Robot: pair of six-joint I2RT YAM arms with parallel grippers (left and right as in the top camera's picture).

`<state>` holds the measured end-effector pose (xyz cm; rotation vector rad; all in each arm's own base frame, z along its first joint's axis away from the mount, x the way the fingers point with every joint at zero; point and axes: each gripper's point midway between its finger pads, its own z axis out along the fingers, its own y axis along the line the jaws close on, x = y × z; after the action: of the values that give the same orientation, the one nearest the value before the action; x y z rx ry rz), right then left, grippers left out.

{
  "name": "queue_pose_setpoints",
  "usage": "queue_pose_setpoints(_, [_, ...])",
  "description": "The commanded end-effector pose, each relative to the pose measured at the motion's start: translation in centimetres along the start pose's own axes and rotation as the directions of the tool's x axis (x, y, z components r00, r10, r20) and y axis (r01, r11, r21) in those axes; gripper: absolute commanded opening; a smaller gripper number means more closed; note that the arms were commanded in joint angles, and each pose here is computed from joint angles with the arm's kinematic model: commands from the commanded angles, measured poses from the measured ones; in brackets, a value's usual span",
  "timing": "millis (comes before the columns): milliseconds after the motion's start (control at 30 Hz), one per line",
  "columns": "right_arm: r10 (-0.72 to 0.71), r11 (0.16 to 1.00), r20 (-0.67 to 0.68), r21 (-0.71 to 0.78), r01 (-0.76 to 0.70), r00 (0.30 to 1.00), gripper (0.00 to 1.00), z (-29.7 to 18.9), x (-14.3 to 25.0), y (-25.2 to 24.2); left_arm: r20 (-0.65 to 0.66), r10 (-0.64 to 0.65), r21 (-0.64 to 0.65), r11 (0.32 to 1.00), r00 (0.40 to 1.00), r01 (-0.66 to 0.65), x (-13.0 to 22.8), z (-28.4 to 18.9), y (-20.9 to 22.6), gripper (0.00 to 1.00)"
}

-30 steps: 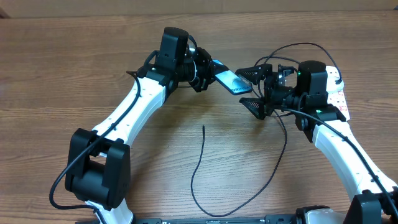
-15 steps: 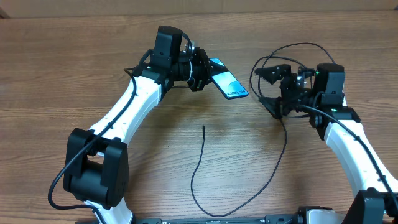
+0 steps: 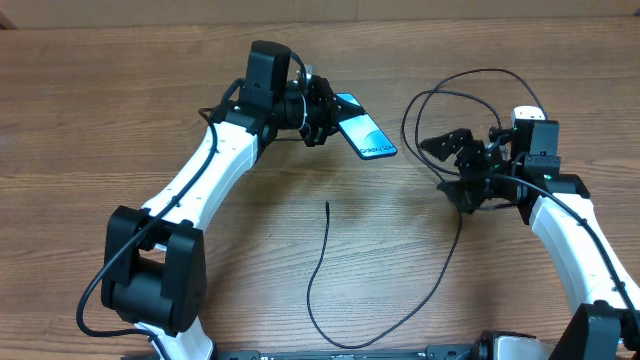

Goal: Plug charger to phone and switch on socket
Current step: 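Move the right gripper down toward the black cable's plug end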

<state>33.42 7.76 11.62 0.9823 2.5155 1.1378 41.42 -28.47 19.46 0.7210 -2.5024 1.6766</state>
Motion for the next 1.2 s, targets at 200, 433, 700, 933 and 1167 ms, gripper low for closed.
queue_pose_setpoints(200, [-0.174,0.980,-0.098,0.081,0.182,0.980,1.00,-0.5,2.2,-2.2,-0.014,0.057,0.016,0.998,0.998,-0.056,0.2,-0.3,-0.5,0.04])
queue_pose_setpoints(433, [-0.248,0.957,-0.188,0.102,0.270,0.950,1.00,-0.5,4.4,-3.1,-0.011,0.056,0.016,0.998,0.998,-0.056,0.1,-0.3,-0.5,0.04])
queue_pose_setpoints(700, [-0.392,0.892,-0.260,0.130,0.434,0.883,0.91,1.7,7.6,-2.3,0.031,0.051,0.016,0.999,0.998,-0.052,-1.0,-0.8,-0.5,0.04])
queue_pose_setpoints(933, [-0.466,0.808,-0.240,0.277,0.520,0.852,0.91,3.6,9.2,-2.5,0.075,0.038,0.022,0.999,0.996,-0.040,-2.7,-2.1,-0.3,0.05])
queue_pose_setpoints(1167, [-0.549,0.737,-0.226,0.324,0.593,0.805,0.91,4.4,10.6,-1.4,0.112,0.019,0.033,0.999,0.994,-0.023,-4.3,-3.5,-0.1,0.04])
